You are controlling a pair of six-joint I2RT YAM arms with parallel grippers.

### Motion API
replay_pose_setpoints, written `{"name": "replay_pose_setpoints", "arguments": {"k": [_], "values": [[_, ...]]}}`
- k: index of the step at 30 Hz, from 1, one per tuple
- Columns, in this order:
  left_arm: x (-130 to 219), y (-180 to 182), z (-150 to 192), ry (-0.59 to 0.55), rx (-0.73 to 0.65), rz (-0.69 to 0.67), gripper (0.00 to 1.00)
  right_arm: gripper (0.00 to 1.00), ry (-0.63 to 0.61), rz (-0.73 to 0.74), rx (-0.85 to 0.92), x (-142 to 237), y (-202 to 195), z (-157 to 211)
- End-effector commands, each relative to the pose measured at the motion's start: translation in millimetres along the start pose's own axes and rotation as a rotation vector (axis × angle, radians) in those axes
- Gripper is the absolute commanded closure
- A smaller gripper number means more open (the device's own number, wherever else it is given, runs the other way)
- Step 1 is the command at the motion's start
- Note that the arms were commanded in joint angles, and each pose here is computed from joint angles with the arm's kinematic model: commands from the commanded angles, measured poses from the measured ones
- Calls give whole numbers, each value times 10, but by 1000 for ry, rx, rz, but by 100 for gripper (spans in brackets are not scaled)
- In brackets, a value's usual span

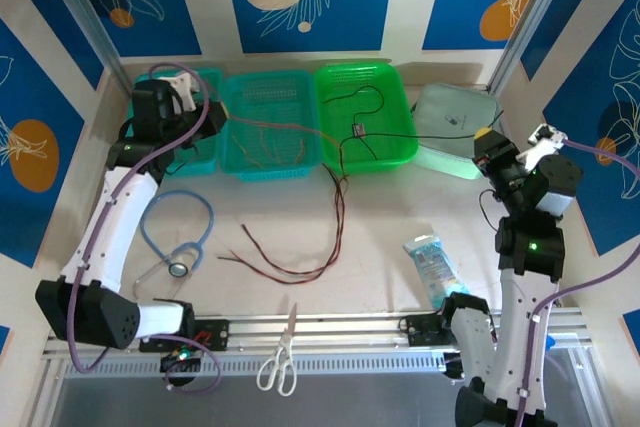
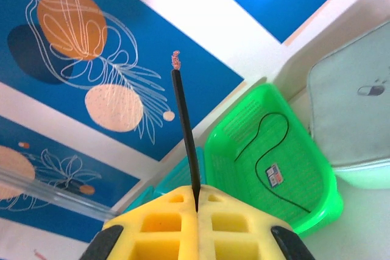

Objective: Untangle the cables

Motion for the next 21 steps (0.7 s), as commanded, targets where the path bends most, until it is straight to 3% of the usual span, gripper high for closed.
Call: {"name": "replay_pose_setpoints", "arguments": {"k": [1,13,17,21], "values": [[174,180,-132,-62,18,-61,100,100,-64,40,31,116,15,-171],[607,573,-494,-255,148,-127,100,100,-198,212,33,367,-190,-379],[684,637,-570,-285,204,-88,100,100,-168,179,8,313,-181,-346],[730,463,-654,-292,211,-11,100,100,-135,99,-4,251,-54,-365]]}}
Point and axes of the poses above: each hand's point on the last joint's axis, 136 mm out from that joint toward the fingers, its own x axis back along the fingers, its own y axis along the line the jaws close on, z = x × y, the point moved 3 cm from there along x, back along the fingers, and after that the axes turned 14 degrees about x, right-handed, at the moved point
